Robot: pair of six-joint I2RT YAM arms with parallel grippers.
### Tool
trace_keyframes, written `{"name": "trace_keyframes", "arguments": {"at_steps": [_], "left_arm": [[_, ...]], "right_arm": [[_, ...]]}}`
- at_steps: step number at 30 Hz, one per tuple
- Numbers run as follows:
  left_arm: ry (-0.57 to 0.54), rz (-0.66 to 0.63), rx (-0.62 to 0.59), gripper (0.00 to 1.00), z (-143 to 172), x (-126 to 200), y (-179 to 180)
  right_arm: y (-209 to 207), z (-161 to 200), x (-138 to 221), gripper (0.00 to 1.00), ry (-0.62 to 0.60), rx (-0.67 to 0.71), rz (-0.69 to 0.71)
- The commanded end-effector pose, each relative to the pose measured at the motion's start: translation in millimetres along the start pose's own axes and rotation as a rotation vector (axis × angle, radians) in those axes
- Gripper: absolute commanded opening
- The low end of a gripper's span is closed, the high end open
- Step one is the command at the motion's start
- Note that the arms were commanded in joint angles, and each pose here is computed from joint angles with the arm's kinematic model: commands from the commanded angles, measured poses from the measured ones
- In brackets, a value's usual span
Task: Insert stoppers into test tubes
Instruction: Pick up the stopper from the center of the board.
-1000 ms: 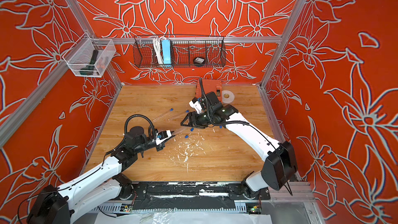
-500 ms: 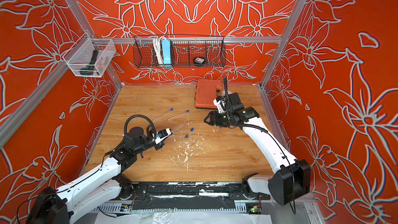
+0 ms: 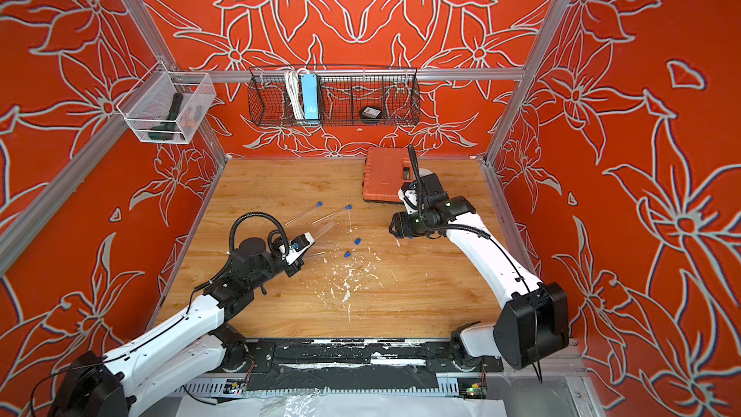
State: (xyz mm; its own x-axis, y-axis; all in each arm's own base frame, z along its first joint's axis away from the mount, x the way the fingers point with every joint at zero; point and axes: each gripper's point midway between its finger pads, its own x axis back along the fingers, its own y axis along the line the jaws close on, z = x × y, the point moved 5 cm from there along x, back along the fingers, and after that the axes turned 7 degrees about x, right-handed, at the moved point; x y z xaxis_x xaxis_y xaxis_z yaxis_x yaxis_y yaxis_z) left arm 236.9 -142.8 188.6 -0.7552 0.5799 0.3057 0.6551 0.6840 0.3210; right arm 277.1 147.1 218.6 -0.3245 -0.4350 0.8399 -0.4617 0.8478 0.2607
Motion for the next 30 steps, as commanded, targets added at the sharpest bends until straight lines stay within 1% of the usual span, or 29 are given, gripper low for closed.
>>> {"name": "trace_keyframes", "arguments": {"at_steps": [1, 5, 8, 11, 16, 19, 22, 26, 30], "left_arm": [[-0.012, -0.043, 0.019, 0.00, -0.6, 3.4, 5.6], [-0.006, -0.051, 0.020, 0.00, 0.6, 5.9, 6.2], [-0.001, -0.052, 0.019, 0.00, 0.6, 8.1, 6.1], [-0.008, -0.061, 0.021, 0.00, -1.5, 11.1, 7.2], [0.004, -0.054, 0.022, 0.00, 0.8, 13.0, 5.4], [0.004, -0.053, 0.027, 0.00, 0.6, 14.6, 5.2], [-0.009, -0.054, 0.031, 0.00, -2.2, 16.4, 5.4], [-0.012, -0.051, 0.030, 0.00, -1.4, 15.9, 4.5], [-0.005, -0.043, 0.022, 0.00, -0.4, 13.1, 4.1]], "right_arm": [[-11.3, -3.3, 4.5, 0.61, 0.009, 0.137, 0.090], [-14.3, -9.8, 7.3, 0.61, -0.017, 0.257, 0.124], [-12.3, -12.6, 6.7, 0.61, -0.030, 0.369, 0.112], [-5.7, -10.9, 4.2, 0.61, -0.039, 0.521, 0.057], [11.9, -2.0, -11.0, 0.59, -0.073, 0.776, -0.093], [14.0, -2.4, -23.3, 0.58, -0.057, 0.883, -0.112], [11.8, -7.2, -32.4, 0.56, -0.018, 0.920, -0.109], [16.1, -12.8, -36.8, 0.55, -0.021, 0.930, -0.133], [18.3, -10.7, -44.2, 0.55, -0.007, 0.986, -0.150]]}}
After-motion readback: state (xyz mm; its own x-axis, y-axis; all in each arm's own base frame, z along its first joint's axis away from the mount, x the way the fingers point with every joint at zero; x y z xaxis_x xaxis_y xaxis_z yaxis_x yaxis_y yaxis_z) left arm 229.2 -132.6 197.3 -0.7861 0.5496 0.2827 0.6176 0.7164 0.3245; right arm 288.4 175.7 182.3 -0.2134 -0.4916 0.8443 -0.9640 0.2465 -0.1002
